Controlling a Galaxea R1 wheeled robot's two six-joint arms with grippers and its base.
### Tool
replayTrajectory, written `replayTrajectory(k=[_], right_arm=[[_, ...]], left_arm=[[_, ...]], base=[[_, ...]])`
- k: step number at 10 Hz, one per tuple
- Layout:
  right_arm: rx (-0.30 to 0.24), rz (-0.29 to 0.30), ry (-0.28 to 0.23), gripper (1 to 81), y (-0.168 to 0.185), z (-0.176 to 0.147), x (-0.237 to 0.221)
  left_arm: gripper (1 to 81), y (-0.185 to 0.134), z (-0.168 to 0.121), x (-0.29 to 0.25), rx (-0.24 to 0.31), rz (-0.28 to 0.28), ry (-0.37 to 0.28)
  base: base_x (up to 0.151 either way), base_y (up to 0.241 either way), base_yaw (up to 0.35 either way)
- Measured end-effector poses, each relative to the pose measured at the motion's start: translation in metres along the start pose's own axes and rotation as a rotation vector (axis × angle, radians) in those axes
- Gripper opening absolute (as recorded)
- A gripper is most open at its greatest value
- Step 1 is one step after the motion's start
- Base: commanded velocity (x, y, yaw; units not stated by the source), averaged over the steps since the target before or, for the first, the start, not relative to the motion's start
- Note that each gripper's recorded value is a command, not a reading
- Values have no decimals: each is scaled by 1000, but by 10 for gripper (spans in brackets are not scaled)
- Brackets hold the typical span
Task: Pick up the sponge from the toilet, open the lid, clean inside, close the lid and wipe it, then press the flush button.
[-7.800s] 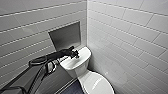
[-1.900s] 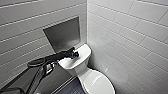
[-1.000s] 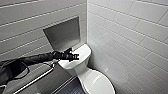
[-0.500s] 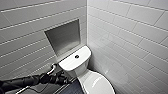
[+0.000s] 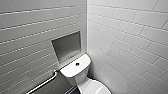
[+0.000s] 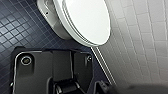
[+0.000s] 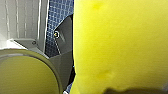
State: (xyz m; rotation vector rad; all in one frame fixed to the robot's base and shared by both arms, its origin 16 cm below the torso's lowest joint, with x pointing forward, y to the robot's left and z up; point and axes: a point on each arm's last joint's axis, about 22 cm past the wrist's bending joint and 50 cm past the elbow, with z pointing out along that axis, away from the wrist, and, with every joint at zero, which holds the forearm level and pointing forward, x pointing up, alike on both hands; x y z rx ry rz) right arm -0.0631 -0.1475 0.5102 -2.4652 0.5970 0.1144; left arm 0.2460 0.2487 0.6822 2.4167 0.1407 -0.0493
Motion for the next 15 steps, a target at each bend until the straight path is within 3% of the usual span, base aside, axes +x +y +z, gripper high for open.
replayTrajectory(k=[3,6,8,15], right_arm=[[30,-47,52,10,-11,5,18],[53,-93,94,10,-18,7,31],[51,-118,123,10,-19,13,38],[46,-148,136,10,-20,25,32]], left_arm=[[10,-43,14,-82,43,-24,5],[10,-102,38,-125,120,-29,75],[10,-105,72,-149,108,-24,103],[10,-162,149,-218,232,-75,107]], base=[[0,0,0],[0,0,0],[0,0,0],[0,0,0]])
